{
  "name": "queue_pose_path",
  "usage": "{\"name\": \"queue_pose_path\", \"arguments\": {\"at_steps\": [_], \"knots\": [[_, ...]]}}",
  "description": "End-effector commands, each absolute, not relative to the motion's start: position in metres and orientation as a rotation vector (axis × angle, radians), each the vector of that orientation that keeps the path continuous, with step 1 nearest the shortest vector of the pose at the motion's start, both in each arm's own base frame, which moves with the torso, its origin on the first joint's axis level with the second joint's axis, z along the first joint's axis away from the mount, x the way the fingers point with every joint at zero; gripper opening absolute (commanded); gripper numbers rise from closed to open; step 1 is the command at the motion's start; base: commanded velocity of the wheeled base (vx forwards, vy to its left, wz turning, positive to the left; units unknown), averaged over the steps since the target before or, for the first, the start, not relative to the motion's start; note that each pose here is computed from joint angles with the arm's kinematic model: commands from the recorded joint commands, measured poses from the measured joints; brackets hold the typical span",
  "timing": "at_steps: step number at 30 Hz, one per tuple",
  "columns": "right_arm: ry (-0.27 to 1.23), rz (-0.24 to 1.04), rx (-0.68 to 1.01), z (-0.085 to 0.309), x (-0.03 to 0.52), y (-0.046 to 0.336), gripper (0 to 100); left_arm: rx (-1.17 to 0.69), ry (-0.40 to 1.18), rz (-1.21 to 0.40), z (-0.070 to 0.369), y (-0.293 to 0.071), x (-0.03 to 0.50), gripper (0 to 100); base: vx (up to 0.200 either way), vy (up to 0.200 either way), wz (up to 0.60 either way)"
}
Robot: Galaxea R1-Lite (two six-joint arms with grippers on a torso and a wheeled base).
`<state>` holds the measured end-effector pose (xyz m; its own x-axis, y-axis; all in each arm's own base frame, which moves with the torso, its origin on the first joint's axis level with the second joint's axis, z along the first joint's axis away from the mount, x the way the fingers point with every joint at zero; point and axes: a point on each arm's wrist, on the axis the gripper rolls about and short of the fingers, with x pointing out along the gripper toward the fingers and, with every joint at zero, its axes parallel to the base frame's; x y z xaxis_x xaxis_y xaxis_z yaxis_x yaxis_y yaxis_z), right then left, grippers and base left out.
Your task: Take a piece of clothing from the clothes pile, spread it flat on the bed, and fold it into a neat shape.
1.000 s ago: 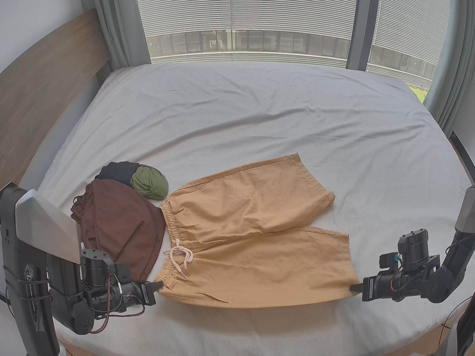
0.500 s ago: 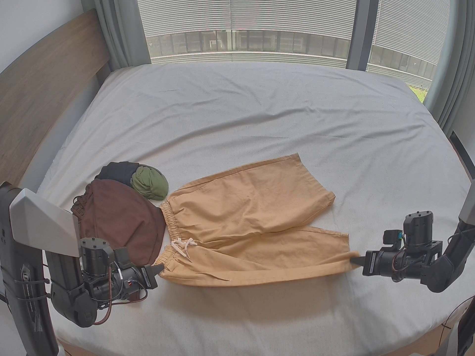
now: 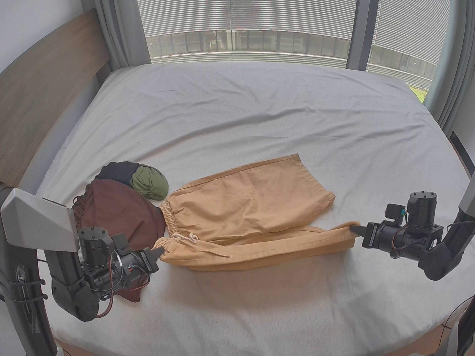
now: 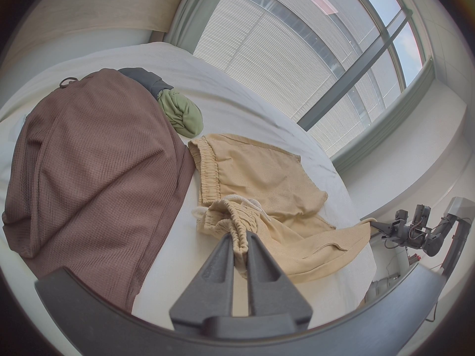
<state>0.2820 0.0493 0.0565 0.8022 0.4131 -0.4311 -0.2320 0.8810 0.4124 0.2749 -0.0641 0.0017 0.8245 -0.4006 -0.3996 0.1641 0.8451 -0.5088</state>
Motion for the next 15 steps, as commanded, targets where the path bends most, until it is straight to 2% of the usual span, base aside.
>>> {"name": "queue_pose_path", "arguments": {"at_steps": [1, 15], "knots": [[0.492, 0.357, 0.353, 0.064, 0.294, 0.049, 0, -0.491, 0.494, -0.305, 0.005, -0.066, 0.280, 0, 0.000, 0.000, 0.00], [0.481, 0.356, 0.352, 0.088, 0.331, 0.054, 0, -0.513, 0.451, -0.281, 0.011, -0.068, 0.287, 0, 0.000, 0.000, 0.00]]}}
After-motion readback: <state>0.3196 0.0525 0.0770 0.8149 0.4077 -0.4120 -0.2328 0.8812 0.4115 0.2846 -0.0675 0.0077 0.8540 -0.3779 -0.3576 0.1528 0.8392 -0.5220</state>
